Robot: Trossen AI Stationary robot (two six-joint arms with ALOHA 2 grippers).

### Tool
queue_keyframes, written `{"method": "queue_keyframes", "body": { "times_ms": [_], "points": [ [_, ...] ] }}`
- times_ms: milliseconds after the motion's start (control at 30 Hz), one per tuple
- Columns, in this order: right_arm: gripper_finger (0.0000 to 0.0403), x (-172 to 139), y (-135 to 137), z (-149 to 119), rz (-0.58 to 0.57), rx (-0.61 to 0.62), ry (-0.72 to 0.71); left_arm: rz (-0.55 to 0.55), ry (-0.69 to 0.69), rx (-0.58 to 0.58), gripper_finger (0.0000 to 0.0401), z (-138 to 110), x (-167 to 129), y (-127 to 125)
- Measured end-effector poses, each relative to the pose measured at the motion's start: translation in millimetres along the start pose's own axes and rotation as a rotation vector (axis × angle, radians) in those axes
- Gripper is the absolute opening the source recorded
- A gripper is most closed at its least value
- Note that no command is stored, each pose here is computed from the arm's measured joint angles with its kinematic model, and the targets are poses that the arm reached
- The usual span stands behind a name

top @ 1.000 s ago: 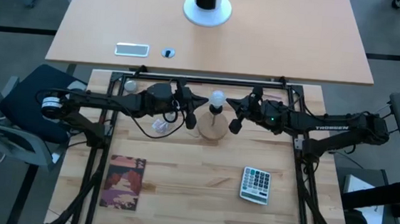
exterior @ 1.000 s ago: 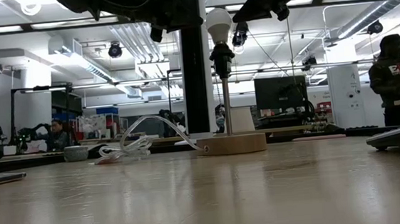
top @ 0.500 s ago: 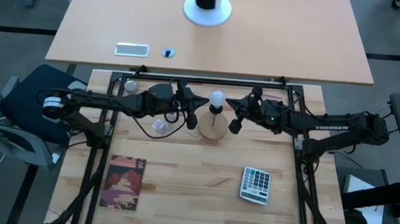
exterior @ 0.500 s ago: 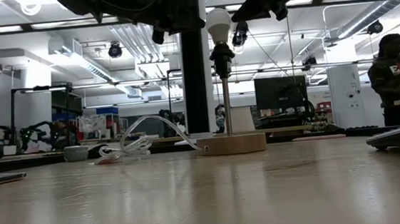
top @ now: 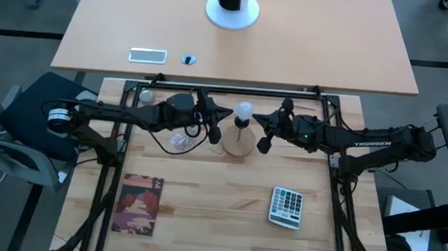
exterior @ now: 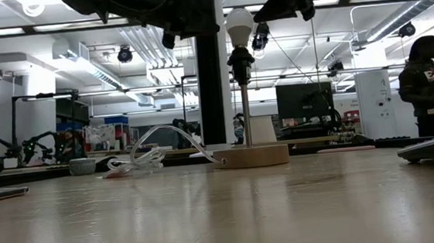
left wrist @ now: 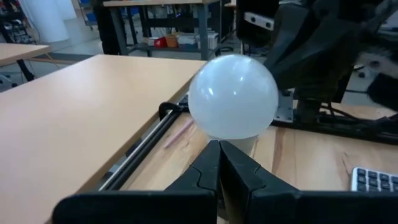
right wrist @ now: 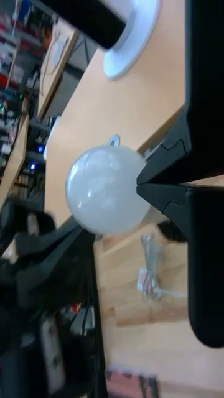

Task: Screw lightbulb
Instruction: Insert the lightbulb into the lamp

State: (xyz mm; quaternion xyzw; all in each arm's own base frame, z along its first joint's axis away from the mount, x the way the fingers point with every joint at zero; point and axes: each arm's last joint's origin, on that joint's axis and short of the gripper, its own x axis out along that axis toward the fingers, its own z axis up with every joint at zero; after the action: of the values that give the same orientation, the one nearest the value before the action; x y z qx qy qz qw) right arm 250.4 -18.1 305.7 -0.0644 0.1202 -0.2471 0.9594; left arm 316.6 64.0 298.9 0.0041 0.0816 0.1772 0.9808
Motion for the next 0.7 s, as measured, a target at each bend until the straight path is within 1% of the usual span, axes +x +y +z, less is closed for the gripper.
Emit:
{"method": "queue_keyframes", "body": {
  "times_ms": [133, 233, 333, 433, 567, 700],
  "points": [
    [0.0000, -2.6, -3.1, -0.6, -0.055, -0.008, 0.019, -0.017, 0.003, -0.009, 0.0000, 3.5, -5.6, -0.8],
    [0.0000, -1.2, -6.9, -1.3, -0.072, -0.009, 0.026, -0.057, -0.012, -0.011, 0.0000, 5.5, -6.5, -2.0],
    [0.0000, 1.3, -10.4, -2.2, -0.087, -0.008, 0.031, -0.062, -0.022, -0.013, 0.0000, 5.0, -4.4, -2.9],
    [0.0000, 3.2, -10.2, -2.2, -0.081, -0.013, 0.026, -0.062, -0.022, -0.008, 0.0000, 2.4, -0.8, -3.5],
    [0.0000, 5.3, -7.7, 1.0, -0.032, -0.014, -0.013, -0.060, -0.022, -0.001, 0.0000, 0.8, 1.4, -3.6],
    [0.0000, 5.7, -7.6, 1.1, -0.032, -0.013, -0.016, -0.060, -0.020, 0.000, 0.0000, 0.3, 1.9, -3.7]
  ]
}}
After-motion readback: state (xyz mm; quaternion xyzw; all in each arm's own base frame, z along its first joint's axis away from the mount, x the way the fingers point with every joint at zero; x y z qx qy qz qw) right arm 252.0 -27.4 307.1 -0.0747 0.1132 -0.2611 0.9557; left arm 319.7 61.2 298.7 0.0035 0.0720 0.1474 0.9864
